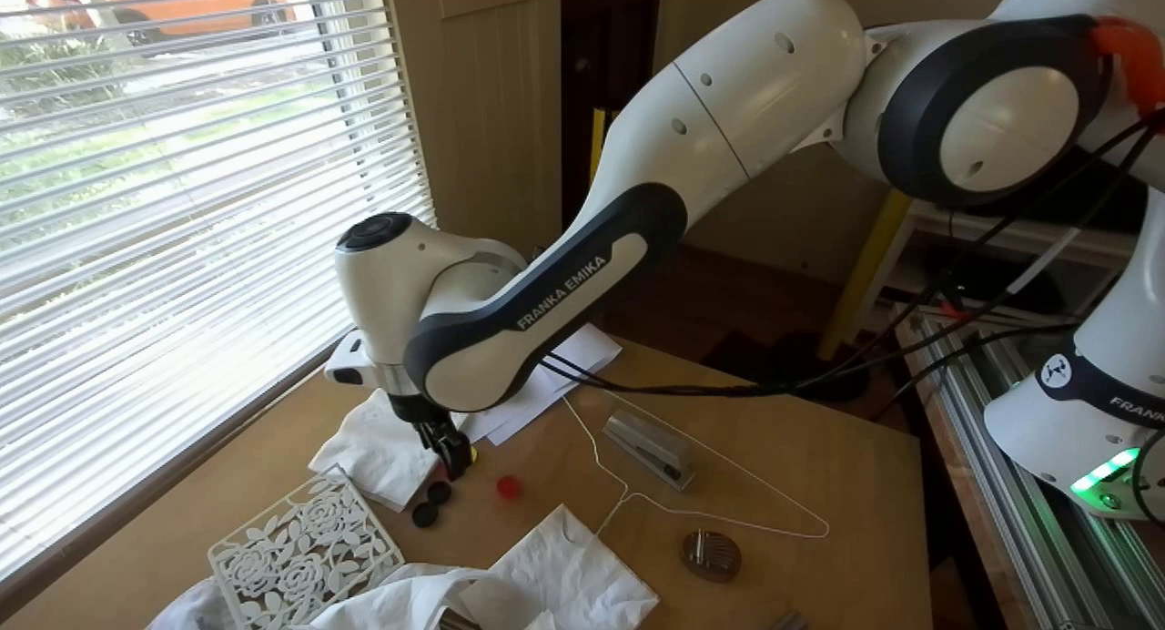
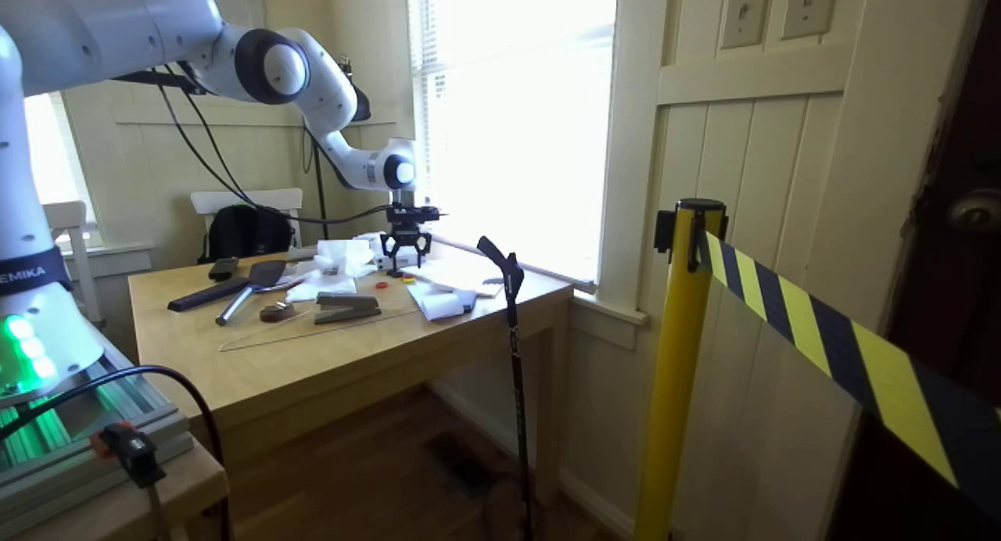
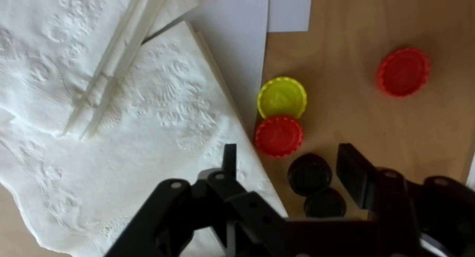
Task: Stack up the two orange circular objects
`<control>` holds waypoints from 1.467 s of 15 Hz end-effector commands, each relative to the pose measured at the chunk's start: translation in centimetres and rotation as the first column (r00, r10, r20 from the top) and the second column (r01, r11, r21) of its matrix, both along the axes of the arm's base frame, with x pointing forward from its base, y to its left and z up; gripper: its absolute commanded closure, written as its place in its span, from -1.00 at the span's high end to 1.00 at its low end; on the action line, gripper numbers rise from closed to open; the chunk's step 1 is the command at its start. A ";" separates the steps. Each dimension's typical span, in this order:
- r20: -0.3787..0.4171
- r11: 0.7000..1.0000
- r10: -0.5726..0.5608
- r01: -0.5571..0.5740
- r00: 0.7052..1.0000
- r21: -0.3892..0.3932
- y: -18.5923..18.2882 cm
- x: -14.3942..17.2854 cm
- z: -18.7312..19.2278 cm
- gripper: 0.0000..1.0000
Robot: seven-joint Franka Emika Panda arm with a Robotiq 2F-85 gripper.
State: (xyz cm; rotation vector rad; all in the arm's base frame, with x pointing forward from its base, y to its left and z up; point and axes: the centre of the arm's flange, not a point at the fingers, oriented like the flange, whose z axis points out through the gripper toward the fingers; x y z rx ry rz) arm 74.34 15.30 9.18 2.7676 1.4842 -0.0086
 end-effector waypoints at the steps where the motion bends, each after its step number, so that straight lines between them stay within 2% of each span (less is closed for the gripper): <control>1: -0.051 1.000 -0.024 0.024 0.998 -0.007 0.1 -0.8 0.3 0.40; 7: -0.051 0.999 -0.021 0.020 0.998 -0.025 -0.2 -0.4 -1.2 0.47; 9: -0.052 0.999 -0.022 0.021 0.998 -0.026 -0.3 -0.3 -1.7 0.39; 12: -0.056 0.999 -0.021 0.019 0.998 -0.031 -0.3 -0.2 -2.4 0.37; 16: -0.051 0.999 -0.019 0.017 0.999 -0.031 -0.1 -0.1 -2.2 0.14; 22: -0.032 1.000 -0.005 0.004 0.999 -0.027 0.5 0.3 -1.4 0.19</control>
